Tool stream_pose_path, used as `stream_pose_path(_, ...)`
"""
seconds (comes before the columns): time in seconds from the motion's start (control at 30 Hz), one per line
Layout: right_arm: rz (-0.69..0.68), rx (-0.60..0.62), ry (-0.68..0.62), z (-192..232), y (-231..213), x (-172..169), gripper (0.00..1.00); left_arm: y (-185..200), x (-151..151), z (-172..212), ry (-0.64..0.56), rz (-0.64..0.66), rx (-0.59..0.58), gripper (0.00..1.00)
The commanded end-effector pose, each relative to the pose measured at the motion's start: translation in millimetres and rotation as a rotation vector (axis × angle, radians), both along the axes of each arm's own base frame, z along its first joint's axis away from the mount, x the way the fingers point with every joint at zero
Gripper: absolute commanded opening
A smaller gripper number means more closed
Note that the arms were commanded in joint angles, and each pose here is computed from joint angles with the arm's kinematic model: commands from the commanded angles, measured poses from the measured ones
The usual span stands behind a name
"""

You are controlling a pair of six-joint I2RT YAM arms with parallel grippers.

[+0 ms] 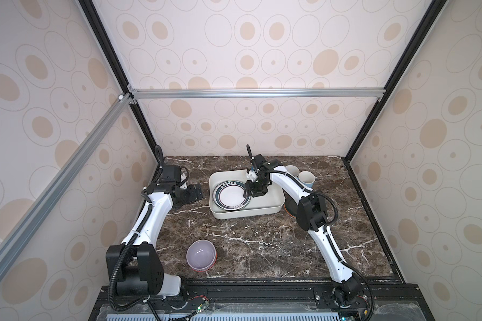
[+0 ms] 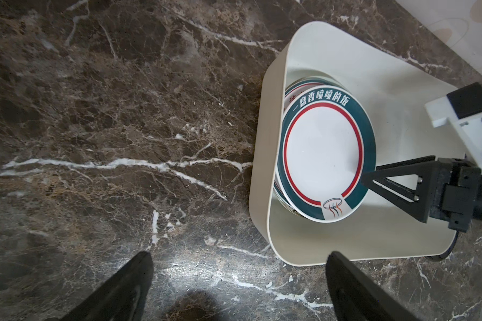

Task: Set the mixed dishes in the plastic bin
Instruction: 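Lower the green-rimmed plate onto the stack and open the right gripper, then withdraw the right gripper from the bin toward the black plate on the table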

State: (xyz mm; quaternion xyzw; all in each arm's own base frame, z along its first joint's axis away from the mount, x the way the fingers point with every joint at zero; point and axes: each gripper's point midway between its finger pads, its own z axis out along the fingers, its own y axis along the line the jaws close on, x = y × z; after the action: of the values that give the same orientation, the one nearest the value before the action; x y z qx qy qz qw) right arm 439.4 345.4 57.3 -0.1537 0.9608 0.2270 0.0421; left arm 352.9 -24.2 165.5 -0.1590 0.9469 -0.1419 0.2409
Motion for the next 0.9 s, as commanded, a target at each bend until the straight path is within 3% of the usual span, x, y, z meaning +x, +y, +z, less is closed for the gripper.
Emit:
stream_pose_path(0.0,0.033,-0.013,-0.032,21,-4,-6,0.56,-1,0,15,-0.054,0.011,-0.016,0.97)
stream_pose_path(0.53,0.089,0.029,-0.043,20,33,-17,0.56,1,-5,18,-0.061,0.021,-0.011,0.96)
stream_pose_path(0.87,0.131,0.028,-0.149,72,22,-18,0.56,2,-9,6,-0.035,0.021,-0.002,0.97)
